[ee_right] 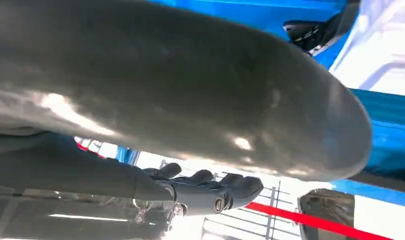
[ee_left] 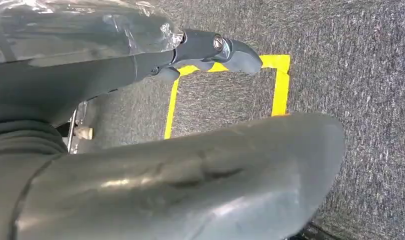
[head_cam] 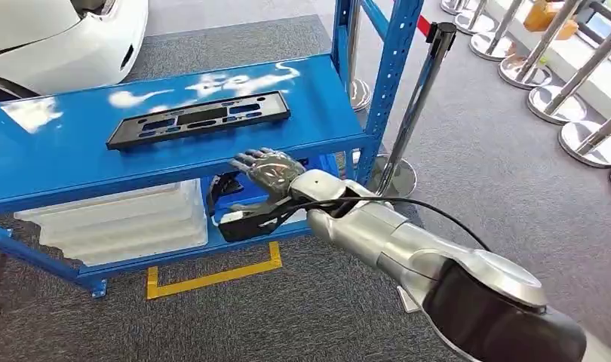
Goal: Take the parts from the cabinet and place them on the table.
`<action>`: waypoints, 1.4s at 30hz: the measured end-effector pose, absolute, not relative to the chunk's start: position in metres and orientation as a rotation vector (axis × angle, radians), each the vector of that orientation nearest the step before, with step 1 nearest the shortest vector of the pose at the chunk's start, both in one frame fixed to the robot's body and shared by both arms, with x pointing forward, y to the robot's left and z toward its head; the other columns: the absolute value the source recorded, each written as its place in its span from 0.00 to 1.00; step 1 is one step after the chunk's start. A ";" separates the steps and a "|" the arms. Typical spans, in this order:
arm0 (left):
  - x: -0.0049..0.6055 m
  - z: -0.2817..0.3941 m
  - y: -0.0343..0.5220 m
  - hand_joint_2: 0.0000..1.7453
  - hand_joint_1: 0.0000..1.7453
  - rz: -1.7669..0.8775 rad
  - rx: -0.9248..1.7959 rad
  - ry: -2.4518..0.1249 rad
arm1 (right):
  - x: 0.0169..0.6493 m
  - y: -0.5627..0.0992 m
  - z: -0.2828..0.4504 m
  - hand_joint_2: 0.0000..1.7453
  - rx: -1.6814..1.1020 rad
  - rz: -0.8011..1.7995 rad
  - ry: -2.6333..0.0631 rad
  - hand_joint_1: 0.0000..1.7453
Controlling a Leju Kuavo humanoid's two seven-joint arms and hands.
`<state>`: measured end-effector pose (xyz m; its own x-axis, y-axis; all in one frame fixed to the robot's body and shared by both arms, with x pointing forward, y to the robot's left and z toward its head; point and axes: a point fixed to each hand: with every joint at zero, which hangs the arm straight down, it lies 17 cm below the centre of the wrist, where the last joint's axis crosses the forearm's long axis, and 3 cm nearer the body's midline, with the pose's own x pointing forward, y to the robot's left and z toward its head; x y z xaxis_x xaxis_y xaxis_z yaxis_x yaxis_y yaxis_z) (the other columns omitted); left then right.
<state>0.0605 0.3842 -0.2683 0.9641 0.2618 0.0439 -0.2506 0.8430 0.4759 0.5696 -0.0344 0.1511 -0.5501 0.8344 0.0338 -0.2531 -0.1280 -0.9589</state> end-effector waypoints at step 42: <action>0.064 -0.268 0.384 0.00 0.00 0.242 0.497 0.007 | 0.570 -0.045 0.143 0.00 -0.652 1.688 -1.355 0.00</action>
<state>0.0643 0.3840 -0.2683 0.9715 0.2312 0.0517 -0.2277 0.8510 0.4733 0.5697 -0.0453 0.1434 -0.5000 0.8590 0.1102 -0.2934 -0.0483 -0.9548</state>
